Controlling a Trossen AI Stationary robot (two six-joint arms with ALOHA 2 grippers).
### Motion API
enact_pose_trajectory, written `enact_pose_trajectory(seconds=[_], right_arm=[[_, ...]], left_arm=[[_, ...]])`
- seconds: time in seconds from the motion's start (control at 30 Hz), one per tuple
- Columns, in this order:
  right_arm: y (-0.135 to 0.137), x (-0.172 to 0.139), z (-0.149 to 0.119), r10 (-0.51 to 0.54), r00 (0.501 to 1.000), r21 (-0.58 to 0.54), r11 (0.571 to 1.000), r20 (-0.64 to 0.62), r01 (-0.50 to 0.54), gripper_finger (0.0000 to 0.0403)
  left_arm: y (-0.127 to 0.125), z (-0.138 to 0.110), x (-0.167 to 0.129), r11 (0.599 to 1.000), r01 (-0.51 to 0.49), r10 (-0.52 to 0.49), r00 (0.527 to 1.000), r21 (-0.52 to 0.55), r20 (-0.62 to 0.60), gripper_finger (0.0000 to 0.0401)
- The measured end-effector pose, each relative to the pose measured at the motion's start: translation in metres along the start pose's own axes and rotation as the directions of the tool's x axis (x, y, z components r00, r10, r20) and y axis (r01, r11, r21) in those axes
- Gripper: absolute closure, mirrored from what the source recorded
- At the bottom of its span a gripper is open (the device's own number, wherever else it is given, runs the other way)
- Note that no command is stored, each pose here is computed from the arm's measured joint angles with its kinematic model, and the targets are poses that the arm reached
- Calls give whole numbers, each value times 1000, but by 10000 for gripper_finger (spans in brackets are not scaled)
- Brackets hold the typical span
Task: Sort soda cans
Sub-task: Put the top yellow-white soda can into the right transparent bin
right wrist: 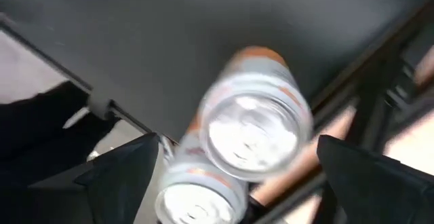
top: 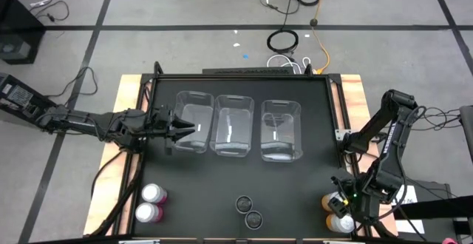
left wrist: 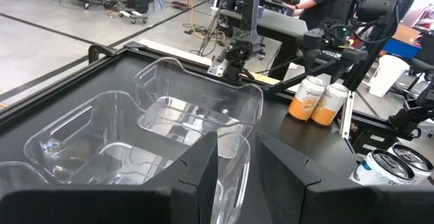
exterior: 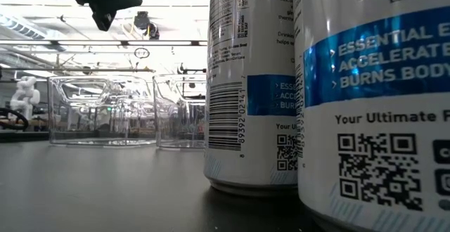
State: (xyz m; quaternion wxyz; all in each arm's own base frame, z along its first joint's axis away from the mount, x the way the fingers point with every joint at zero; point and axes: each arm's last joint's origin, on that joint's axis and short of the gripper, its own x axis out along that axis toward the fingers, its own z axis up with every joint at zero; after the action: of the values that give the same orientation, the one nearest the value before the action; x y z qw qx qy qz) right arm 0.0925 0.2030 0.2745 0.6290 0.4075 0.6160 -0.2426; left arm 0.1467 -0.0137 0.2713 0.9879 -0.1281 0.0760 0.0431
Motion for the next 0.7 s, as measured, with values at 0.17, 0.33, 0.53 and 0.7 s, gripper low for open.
enact_pose_trajectory(seconds=[0.17, 0.33, 0.53, 0.7], right_arm=[[3, 0, 0, 45, 999, 3, 999, 30, -45, 6], [2, 1, 0, 27, 999, 3, 1000, 35, -27, 6], [0, 3, 0, -40, 999, 23, 999, 10, 40, 6], [3, 3, -2, -5, 1000, 31, 999, -6, 5, 7]], left_arm=[[0, 0, 0, 1000, 0, 0, 1000, 0, -1, 292], [0, 0, 0, 1000, 0, 0, 1000, 0, -1, 292], [0, 0, 0, 1000, 0, 0, 1000, 0, -1, 292], [0, 0, 0, 1000, 0, 0, 1000, 0, -1, 292]])
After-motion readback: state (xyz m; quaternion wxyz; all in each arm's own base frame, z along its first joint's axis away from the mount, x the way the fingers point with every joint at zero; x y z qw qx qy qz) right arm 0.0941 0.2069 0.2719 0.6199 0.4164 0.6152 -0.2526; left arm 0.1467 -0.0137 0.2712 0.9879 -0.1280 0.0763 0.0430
